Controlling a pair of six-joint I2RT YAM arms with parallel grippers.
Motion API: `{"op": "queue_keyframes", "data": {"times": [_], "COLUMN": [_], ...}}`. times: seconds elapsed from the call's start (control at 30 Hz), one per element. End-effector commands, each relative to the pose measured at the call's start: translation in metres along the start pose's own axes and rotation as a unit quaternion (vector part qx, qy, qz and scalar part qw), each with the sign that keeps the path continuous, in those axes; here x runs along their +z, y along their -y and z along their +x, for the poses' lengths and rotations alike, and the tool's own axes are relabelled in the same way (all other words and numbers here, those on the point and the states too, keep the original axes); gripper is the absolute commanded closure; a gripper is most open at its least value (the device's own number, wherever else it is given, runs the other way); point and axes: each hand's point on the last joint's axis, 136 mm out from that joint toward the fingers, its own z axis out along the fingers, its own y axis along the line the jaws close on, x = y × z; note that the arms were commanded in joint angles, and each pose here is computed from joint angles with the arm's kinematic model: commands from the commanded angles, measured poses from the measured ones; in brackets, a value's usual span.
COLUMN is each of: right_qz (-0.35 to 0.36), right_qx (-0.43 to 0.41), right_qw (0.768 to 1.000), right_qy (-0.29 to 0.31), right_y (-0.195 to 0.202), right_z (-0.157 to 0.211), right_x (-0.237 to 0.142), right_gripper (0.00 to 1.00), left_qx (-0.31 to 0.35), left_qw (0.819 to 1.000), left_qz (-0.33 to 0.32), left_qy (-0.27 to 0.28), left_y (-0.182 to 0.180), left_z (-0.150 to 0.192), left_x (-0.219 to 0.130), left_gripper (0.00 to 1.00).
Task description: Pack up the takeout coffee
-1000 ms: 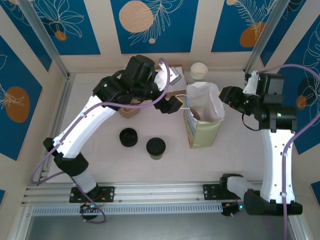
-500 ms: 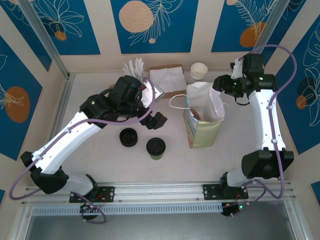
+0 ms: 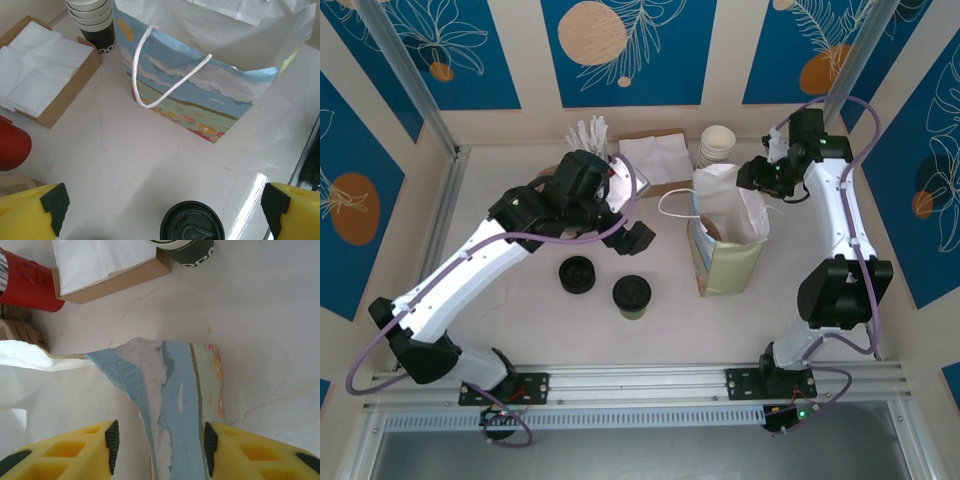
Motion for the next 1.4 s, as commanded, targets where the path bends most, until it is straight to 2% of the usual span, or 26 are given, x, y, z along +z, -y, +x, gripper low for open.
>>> {"op": "queue_keyframes", "data": {"times": [0.0, 0.13, 0.27, 0.63, 0.93, 1.13, 1.23, 1.37], "right_qz": [-0.024, -0.034, -0.064, -0.132, -0.173, -0.171, -0.159, -0.165], "right_qx": [-0.018, -0.018, -0.026, -0.07, -0.123, -0.092, -0.043, 0.027], "right_qw": [1.0, 0.999, 0.996, 0.972, 0.95, 0.955, 0.963, 0.964], "right_qy": [-0.007, 0.01, 0.054, 0.18, 0.231, 0.222, 0.215, 0.205], "right_y": [-0.018, -0.028, -0.048, -0.077, -0.092, -0.089, -0.083, -0.08], "right_z": [-0.001, -0.003, 0.0, 0.033, 0.067, 0.073, 0.069, 0.067], "right_x": [-0.003, -0.012, -0.028, -0.067, -0.084, -0.083, -0.08, -0.078], "right_gripper": [0.64, 0.9, 1.0, 1.0, 1.0, 1.0, 1.0, 1.0], "left_qx": [-0.01, -0.015, -0.015, -0.007, -0.004, -0.005, -0.013, -0.015], "left_qw": [1.0, 1.0, 0.999, 0.993, 0.99, 0.993, 0.995, 0.994], "left_qz": [0.0, 0.0, -0.015, -0.086, -0.095, -0.058, -0.035, 0.055], "left_qy": [0.015, 0.025, 0.04, 0.083, 0.1, 0.102, 0.096, 0.097], "left_y": [-0.003, -0.002, -0.005, -0.028, -0.03, -0.018, -0.011, 0.019], "left_z": [-0.01, -0.013, -0.015, -0.014, -0.01, -0.016, -0.019, -0.032], "left_x": [-0.006, -0.011, -0.021, -0.038, -0.039, -0.032, -0.027, -0.025], "left_gripper": [0.0, 0.0, 0.0, 0.0, 0.0, 0.0, 0.0, 0.02]}}
